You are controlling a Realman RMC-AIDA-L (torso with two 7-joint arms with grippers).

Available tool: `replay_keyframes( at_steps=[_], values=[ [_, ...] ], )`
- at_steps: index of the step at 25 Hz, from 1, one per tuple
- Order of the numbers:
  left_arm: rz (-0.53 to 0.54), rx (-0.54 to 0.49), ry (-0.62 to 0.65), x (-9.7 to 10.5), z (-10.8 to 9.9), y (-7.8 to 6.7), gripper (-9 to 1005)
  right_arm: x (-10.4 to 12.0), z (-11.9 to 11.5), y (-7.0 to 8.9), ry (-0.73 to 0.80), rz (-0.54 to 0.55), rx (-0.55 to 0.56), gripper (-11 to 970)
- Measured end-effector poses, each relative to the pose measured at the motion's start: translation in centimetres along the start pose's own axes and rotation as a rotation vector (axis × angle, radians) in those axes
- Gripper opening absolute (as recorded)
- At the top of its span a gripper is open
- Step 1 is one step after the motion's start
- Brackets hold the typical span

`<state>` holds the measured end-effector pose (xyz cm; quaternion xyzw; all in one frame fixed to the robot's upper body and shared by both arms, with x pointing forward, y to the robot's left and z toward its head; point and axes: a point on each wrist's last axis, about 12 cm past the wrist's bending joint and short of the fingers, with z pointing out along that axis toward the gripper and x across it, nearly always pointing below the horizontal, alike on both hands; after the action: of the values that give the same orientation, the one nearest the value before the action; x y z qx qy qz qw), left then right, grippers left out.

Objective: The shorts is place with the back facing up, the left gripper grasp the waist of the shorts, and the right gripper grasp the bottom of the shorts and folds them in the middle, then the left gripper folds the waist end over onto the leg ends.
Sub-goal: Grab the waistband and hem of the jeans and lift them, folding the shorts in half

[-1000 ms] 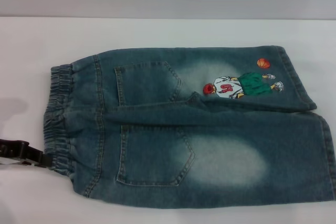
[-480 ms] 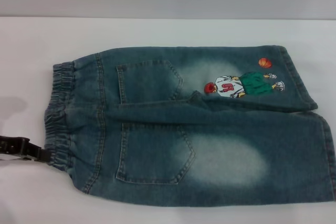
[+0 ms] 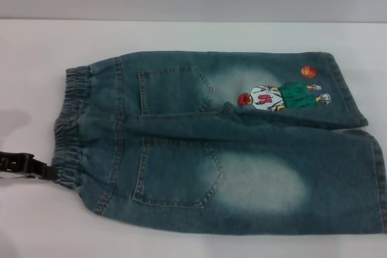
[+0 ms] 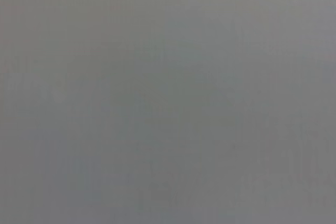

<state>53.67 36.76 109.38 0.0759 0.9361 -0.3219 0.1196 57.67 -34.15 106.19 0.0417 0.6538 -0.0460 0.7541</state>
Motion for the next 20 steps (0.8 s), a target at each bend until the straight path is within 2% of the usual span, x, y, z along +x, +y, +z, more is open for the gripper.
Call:
replay_keyframes(
  at_steps=[3,6,11,14,20],
  values=[
    [0.001,-0.012,-0.028,-0.2,-0.2,0.1,42,-0.1,0.9,0.5,0.034,0.055,-0.057,590],
    [-0.007,-0.017,-0.079,-0.4,-0.7,0.3,42,-0.5,2.0,1.4,0.079,0.134,-0.182,590],
    [-0.024,-0.009,-0.166,-0.3,-1.6,0.9,41,-2.0,3.8,3.2,0.175,0.238,-0.475,590],
    [-0.021,-0.009,-0.183,-0.3,-1.7,1.0,41,-3.2,4.4,4.5,0.236,0.250,-0.649,590],
    [-0.016,-0.020,-0.193,-0.4,-1.6,1.1,41,-5.0,3.9,7.5,0.355,0.229,-1.003,590]
  ],
)
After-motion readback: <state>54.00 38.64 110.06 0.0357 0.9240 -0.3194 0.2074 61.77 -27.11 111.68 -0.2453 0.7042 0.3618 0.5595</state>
